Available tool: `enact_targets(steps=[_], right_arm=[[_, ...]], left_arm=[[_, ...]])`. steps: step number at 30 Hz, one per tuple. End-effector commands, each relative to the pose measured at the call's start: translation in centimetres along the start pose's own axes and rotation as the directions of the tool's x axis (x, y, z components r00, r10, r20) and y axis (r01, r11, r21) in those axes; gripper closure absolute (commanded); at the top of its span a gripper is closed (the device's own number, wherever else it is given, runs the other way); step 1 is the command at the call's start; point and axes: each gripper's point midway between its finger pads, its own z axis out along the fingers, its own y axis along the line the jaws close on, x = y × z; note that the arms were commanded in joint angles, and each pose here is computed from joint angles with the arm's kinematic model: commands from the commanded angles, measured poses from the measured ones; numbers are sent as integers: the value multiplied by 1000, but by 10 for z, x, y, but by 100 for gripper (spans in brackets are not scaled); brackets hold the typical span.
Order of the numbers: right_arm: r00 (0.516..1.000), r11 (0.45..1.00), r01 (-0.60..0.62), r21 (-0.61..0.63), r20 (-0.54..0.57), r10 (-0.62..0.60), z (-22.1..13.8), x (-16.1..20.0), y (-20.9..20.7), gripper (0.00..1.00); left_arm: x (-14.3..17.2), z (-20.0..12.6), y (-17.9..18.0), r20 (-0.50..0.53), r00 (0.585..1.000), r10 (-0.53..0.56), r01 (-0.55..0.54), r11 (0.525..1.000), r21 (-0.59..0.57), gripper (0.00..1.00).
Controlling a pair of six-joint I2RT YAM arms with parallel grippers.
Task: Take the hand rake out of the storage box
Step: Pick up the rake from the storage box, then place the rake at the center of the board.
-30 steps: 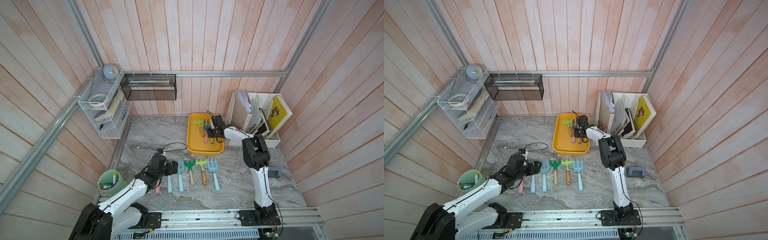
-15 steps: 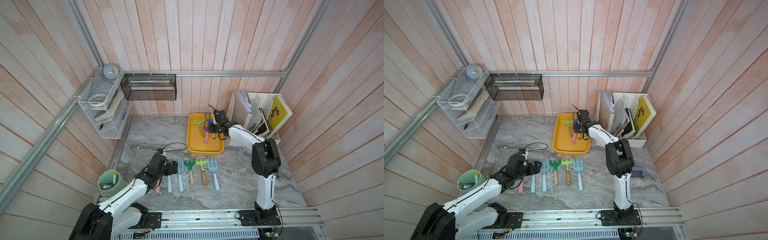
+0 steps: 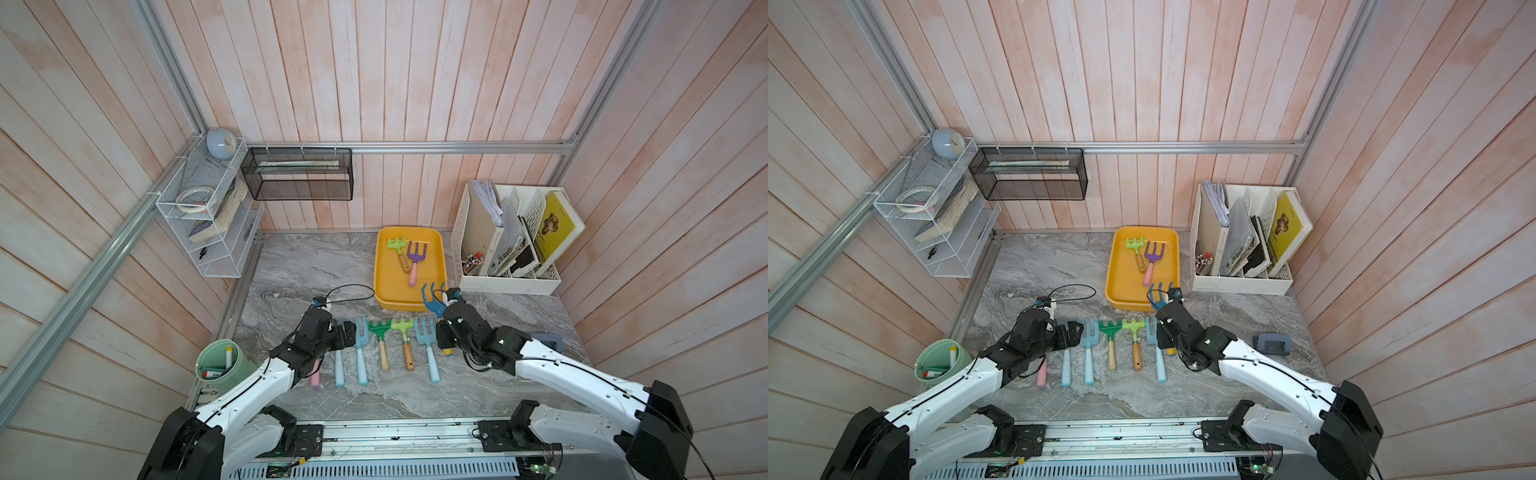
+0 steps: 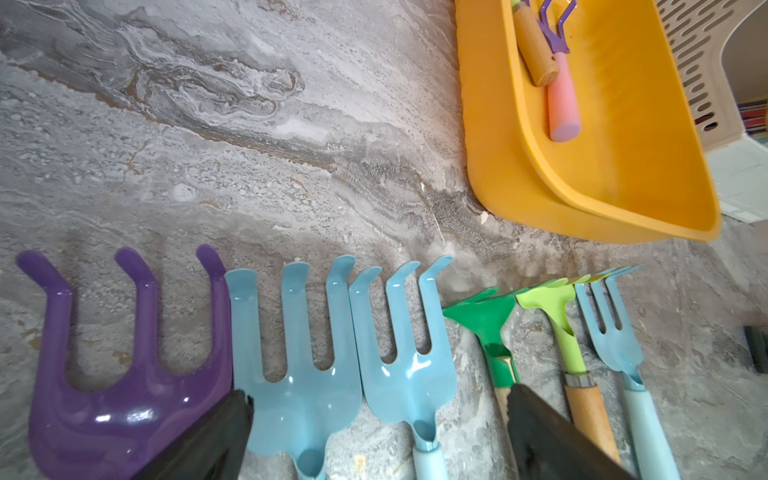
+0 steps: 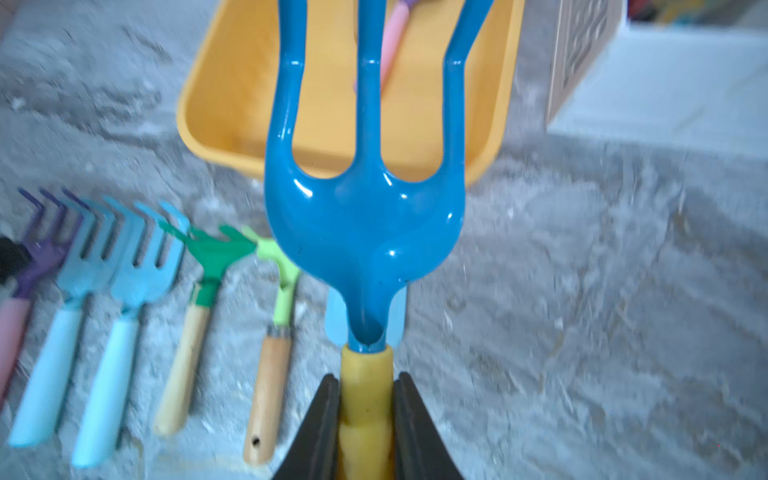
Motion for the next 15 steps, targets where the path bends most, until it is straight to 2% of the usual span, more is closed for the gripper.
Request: enact_targets(steps=[1,8,12,15], right_arm=[[991,989,-130,69,-14,131,-4,30,-29,100],[989,994,-82,69,-120,90,15,70,-36,100],[991,990,-49,131,-117,65,23,71,-45,100],[990,993,-35,113,-135,51,32,73,-45,100]], left_arm=[[-4,-1,-2,19,1000,12,-12,1000,16,0],[-4,-2,-2,19,1000,10,-11,1000,17,0],[-3,-2,-2,19,1000,12,-12,1000,20,0],[-3,-2,-2,17,1000,12,-12,1000,19,0]])
